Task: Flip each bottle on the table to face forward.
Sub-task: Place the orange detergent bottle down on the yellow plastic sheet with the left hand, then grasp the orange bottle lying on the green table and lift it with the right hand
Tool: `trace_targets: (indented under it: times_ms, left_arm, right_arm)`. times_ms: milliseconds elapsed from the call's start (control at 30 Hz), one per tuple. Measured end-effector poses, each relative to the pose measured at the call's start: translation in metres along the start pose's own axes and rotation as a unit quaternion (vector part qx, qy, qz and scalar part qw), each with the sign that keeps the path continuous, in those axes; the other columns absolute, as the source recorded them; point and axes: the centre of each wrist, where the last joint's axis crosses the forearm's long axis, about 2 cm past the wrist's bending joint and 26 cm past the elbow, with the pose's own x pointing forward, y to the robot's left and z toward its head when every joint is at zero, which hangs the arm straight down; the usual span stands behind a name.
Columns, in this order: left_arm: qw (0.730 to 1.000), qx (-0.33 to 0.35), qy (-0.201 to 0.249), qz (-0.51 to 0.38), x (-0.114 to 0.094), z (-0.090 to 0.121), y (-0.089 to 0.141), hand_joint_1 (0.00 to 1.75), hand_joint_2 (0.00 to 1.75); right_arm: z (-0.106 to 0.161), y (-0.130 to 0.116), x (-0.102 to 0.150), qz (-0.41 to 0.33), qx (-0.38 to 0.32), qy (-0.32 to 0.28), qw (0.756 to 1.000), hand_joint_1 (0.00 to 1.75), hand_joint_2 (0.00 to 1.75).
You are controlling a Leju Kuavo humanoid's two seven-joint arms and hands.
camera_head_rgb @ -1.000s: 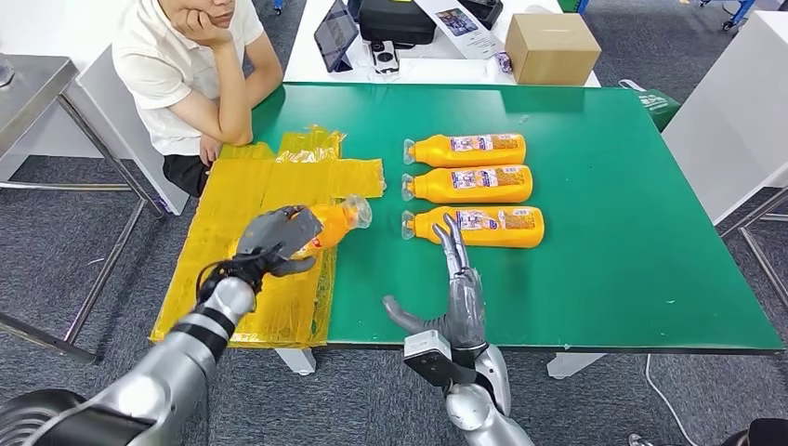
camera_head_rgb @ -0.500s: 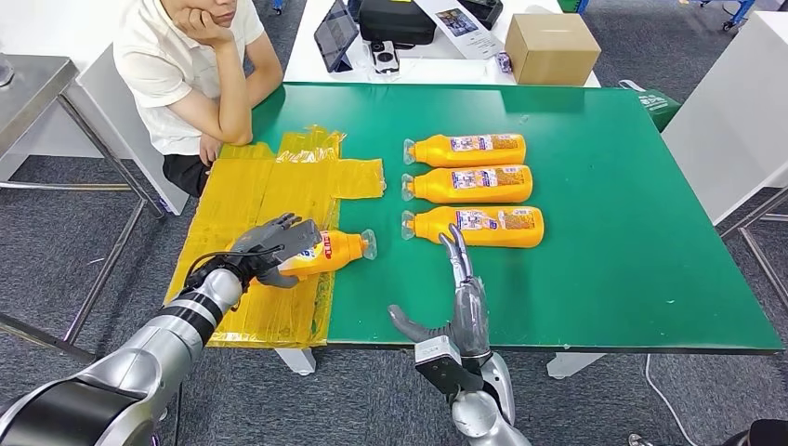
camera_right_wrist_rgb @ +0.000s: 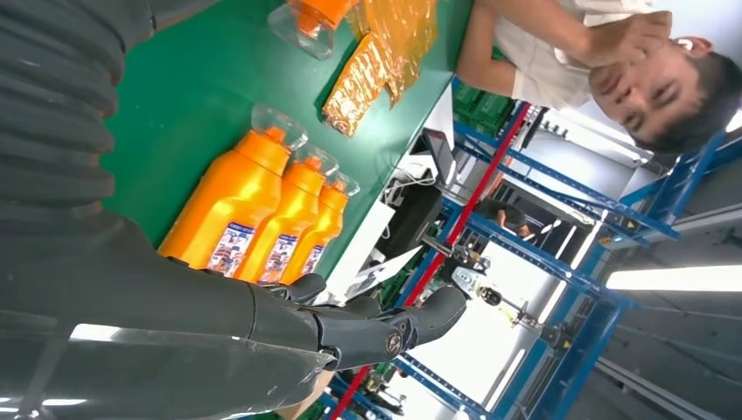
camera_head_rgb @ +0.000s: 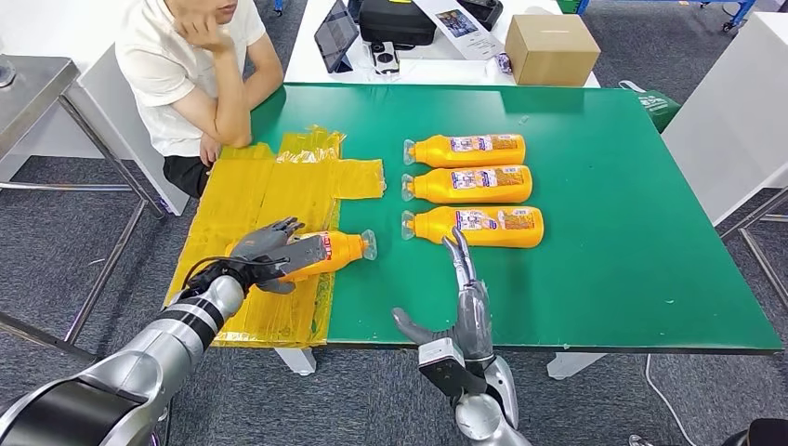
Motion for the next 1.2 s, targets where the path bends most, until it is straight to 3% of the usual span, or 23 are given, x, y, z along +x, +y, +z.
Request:
trace_targets:
  times_ms: [133,233,367,733,933,1067,1200]
  left_arm:
    - [0.993,0.070,-0.066,0.072,0.008,0.006,-0.016,0.00,1.75]
    - [0.970,0.149,-0.132,0.140,0.028,0.017,-0.033,0.00,1.75]
    - [0.940,0.217,-0.179,0.195,0.052,0.034,-0.043,0.00,1.75]
    - [0.902,0.287,-0.229,0.225,0.071,0.055,-0.044,0.00,1.75]
    - [0.910,0.283,-0.225,0.201,0.075,0.061,-0.047,0.00,1.75]
    - [0.903,0.289,-0.233,0.215,0.075,0.066,-0.054,0.00,1.75]
    - [0.865,0.315,-0.237,0.312,0.090,0.079,-0.074,0.00,1.75]
  right_arm:
    - [0.004,-0.002,0.001,0.004,-0.003,0.004,1.000,0.00,1.75]
    - [0.008,-0.003,0.002,0.010,-0.007,0.006,1.000,0.00,1.75]
    - [0.012,-0.003,0.003,0.014,-0.011,0.009,1.000,0.00,1.75]
    - [0.015,-0.004,0.004,0.018,-0.013,0.011,1.000,0.00,1.75]
    - [0.018,-0.004,0.004,0.028,-0.007,0.012,1.000,0.00,1.75]
    - [0.020,-0.012,-0.004,0.111,0.038,0.029,0.993,0.00,1.75]
    - [0.021,-0.044,-0.042,0.289,0.102,0.062,0.950,0.00,1.75]
